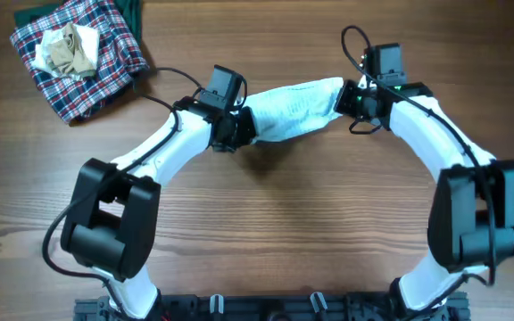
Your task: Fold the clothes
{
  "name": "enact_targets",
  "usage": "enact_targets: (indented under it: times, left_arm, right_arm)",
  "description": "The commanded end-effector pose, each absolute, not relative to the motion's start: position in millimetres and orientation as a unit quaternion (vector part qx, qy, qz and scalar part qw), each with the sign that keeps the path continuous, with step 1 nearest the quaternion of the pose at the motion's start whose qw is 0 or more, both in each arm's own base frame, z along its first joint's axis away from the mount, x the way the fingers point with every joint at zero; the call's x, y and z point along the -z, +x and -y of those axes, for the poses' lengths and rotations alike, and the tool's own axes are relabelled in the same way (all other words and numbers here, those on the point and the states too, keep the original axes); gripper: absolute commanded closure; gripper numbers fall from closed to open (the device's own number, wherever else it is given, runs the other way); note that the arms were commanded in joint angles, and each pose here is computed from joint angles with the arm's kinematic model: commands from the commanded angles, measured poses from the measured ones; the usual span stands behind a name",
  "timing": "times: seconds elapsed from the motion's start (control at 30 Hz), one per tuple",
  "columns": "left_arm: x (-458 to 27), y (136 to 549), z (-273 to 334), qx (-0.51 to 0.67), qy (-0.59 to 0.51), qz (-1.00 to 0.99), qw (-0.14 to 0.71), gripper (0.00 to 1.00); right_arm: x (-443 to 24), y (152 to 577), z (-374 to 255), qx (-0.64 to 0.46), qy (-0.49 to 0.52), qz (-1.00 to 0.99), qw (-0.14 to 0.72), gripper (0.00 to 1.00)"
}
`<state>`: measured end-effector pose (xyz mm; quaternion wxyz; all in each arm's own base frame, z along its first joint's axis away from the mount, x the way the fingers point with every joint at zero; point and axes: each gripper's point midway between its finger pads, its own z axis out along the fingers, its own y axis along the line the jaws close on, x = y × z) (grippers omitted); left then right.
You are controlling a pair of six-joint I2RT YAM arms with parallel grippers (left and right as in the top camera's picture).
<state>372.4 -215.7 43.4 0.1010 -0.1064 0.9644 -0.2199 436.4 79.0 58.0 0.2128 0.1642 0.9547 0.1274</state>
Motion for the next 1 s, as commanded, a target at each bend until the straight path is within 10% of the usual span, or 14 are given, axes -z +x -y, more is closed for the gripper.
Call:
enact_targets:
  times: [0.0,0.97]
  left_arm:
    - [-70.1,393.0,219.3,0.239,-0.093,-0.954,0.153,0.89]
    - [-62.8,413.7,165.1,0.158,-0.134,-0.959,0.193,0.86]
  right_arm:
    - [-49.7,440.5,-80.2,-0.130,0.174,-0.953,0.211,0.96]
    - [-42.0,502.6,-124.0,-0.294,0.238,-0.888,0.260,0.95]
